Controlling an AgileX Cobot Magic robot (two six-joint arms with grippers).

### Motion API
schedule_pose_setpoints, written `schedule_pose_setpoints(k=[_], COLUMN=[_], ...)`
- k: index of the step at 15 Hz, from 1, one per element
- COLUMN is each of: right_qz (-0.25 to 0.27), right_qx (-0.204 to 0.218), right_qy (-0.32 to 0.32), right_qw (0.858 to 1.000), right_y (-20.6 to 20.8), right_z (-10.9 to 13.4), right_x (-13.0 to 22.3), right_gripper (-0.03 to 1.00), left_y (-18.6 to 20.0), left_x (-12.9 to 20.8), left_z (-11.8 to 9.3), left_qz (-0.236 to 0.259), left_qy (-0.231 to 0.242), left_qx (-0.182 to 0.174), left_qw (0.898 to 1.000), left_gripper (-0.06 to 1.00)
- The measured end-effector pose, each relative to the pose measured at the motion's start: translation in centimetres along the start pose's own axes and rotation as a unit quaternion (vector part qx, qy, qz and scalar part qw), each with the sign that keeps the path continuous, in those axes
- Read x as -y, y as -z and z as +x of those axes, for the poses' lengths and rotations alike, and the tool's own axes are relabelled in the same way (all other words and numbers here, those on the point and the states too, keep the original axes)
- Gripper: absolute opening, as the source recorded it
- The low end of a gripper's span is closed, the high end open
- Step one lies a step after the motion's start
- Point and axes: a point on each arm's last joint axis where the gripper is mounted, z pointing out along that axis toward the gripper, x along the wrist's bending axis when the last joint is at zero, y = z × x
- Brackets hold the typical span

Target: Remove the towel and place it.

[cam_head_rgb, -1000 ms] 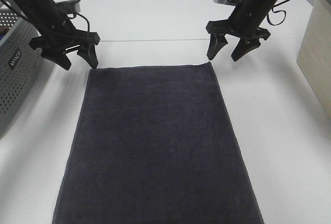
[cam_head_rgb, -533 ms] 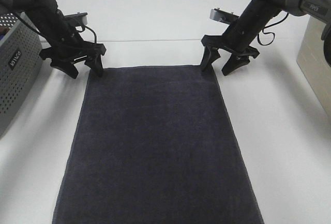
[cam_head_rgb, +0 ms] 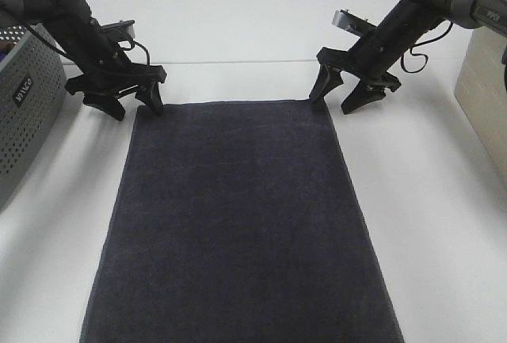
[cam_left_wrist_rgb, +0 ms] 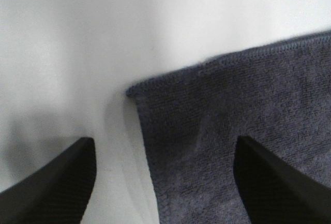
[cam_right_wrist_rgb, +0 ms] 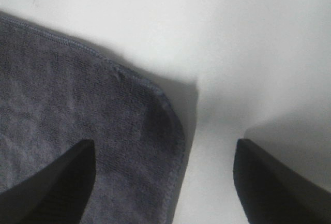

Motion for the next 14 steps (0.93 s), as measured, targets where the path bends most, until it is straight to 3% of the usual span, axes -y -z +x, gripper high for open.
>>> schedule_pose_setpoints(k=[3, 5, 7, 9, 12, 14], right_qz=[0.0, 0.003, 0.004, 0.003, -0.001, -0.003], right_qx=[-0.001, 0.002, 0.018, 0.035, 0.054, 0.072], right_qy=[0.001, 0.028, 0.053, 0.061, 0.057, 0.063], right_qw=[1.0, 1.0, 0.998, 0.997, 0.997, 0.995], right_y=[-0.1, -1.6, -2.7, -3.0, -3.0, -3.0], right_z=[0.2, 2.8, 4.7, 5.1, 4.8, 4.5], right_x=[0.0, -0.2, -0.3, -0.3, -0.4, -0.5], right_gripper=[0.72, 0.7, 0.69, 0.62, 0.44, 0.22], left_y=[-0.2, -1.2, -1.5, -1.5, -1.9, -2.1], left_x=[0.0, 0.2, 0.2, 0.2, 0.2, 0.2], left_z=[-0.4, -2.6, -3.6, -3.6, -3.4, -3.2], left_qz=[0.001, 0.0, -0.004, -0.008, -0.008, -0.008], left_qy=[0.022, 0.03, 0.023, 0.023, 0.021, 0.019], left_qx=[0.03, 0.066, 0.069, 0.069, 0.064, 0.058], left_qw=[0.999, 0.997, 0.997, 0.997, 0.998, 0.998], left_gripper=[0.71, 0.7, 0.7, 0.66, 0.47, 0.25])
